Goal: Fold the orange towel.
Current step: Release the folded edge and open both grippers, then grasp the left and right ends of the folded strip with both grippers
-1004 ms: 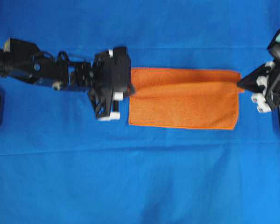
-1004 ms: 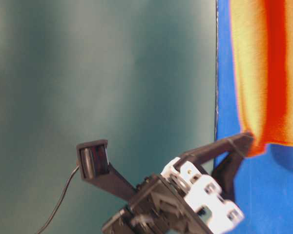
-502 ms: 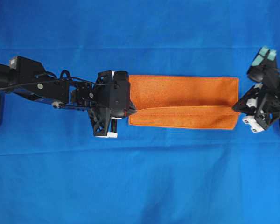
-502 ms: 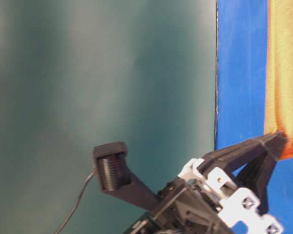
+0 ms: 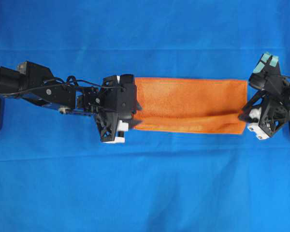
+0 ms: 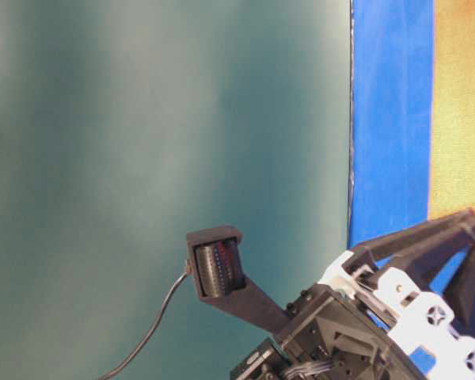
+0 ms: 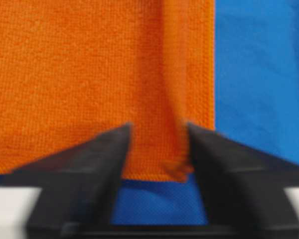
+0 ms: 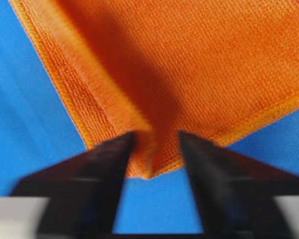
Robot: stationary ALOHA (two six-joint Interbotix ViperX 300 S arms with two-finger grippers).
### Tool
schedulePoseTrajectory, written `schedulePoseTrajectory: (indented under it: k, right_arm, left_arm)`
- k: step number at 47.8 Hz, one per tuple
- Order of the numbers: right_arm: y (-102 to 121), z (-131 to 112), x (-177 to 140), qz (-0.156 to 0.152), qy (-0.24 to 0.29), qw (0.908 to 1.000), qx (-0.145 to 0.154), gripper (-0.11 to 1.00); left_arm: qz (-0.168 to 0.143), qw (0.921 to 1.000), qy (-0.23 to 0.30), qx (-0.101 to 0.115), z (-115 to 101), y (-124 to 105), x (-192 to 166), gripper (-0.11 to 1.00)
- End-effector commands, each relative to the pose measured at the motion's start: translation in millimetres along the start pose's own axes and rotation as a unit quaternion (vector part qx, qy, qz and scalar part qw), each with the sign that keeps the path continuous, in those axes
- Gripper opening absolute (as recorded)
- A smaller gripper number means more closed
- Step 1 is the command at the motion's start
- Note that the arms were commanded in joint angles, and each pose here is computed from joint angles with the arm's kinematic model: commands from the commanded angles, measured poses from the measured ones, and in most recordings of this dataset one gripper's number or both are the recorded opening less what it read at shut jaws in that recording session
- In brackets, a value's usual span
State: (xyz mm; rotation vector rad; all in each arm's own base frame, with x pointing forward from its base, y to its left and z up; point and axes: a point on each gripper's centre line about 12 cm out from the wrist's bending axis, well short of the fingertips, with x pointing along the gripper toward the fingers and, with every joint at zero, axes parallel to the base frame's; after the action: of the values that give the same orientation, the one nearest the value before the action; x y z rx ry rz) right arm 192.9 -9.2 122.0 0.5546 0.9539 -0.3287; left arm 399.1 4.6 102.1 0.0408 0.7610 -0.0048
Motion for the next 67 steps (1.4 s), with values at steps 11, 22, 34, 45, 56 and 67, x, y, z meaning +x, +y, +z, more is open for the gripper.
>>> schedulePoseTrajectory:
  k: [11,22,34,45,56,67]
  right_arm:
    - [12,33,-33,0.008,-0.074,0.9949,-0.068,0.60]
    - [-10,44,-49,-0.040,-0.106,0.9912,-0.069,0.61]
    - [-37,43,-28,-0.103,-0.063,0.9910,-0.058,0.61]
    - [-51,38,1,-0.123,-0.021,0.9907,-0.055,0.61]
    - [-64,34,18,-0.124,-0.015,0.9910,-0.050,0.61]
    - [-67,34,20,-0.120,-0.024,0.9912,-0.051,0.60]
  left_arm:
    - [0.020,0.9983,-0.054,0.007,35,19,-49,0.81]
    - [0.049,0.9968,-0.063,-0.002,40,47,-53,0.79]
    - [0.071,0.9955,-0.060,-0.019,39,72,-37,0.79]
    - [0.084,0.9953,-0.035,-0.034,22,91,-6,0.79]
    - [0.094,0.9941,0.002,-0.053,-5,109,16,0.79]
    - [0.099,0.9933,0.007,-0.059,-10,115,18,0.78]
